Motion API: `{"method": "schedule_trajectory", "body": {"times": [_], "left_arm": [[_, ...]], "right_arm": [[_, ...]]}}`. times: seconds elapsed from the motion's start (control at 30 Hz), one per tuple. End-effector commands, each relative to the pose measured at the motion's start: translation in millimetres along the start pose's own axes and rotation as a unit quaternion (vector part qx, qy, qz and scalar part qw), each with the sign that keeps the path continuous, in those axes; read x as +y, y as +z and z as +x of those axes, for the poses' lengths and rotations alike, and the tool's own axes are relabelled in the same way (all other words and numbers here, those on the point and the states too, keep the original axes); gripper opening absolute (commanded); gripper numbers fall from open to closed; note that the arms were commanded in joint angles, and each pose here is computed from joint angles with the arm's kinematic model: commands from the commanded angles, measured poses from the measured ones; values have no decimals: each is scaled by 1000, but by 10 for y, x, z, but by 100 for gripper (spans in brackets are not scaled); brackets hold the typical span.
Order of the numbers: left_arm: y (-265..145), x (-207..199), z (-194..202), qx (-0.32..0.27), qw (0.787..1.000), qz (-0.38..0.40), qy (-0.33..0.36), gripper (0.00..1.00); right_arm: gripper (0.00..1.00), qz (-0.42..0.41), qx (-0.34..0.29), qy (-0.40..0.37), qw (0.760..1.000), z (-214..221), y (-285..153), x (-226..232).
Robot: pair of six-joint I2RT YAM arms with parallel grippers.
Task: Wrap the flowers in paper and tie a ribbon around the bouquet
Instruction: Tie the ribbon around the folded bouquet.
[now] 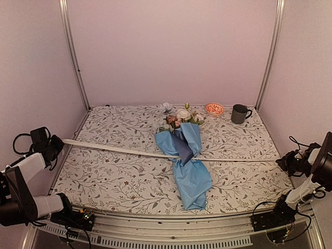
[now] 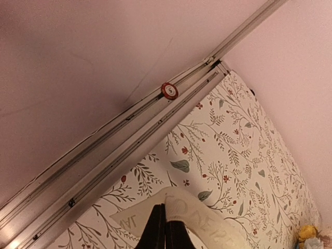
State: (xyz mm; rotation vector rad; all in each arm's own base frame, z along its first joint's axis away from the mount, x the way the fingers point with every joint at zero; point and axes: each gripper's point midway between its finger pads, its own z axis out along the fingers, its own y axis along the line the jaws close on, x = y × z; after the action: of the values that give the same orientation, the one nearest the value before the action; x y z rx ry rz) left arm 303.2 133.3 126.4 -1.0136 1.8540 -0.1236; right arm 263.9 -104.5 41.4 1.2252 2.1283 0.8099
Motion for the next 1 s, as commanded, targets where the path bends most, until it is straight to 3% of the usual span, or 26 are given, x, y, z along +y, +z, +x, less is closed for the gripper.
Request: {"method": "schedule_trajectory", "body": {"times": [0.0, 0.3, 0.6, 0.7, 0.8, 0.87, 0.97], "left_arm": [[-187, 502, -557, -109, 987, -96, -69, 0], [-365, 858, -801, -153, 972, -132, -120, 0], [-332, 797, -850, -149, 976, -92, -131, 0], [-158, 299, -662, -112, 990, -29, -83, 0], [-63, -519, -220, -54, 998, 40, 16, 0], [-159, -1098, 100, -21, 990, 112, 79, 0], [-528, -1840, 582, 16, 957, 230, 175, 0]], "right_arm": [[0, 44, -94, 8, 995, -440, -244, -276], [0, 63, -131, 9, 989, -561, -407, -305], [0, 40, -116, -4, 992, -489, -375, -217], [0, 28, -72, -65, 995, -252, -177, 137], [0, -7, -36, -137, 990, 94, -24, 631], [0, -52, -16, -160, 986, 302, -40, 1048], [0, -106, -14, -211, 972, 413, -248, 1681]]}}
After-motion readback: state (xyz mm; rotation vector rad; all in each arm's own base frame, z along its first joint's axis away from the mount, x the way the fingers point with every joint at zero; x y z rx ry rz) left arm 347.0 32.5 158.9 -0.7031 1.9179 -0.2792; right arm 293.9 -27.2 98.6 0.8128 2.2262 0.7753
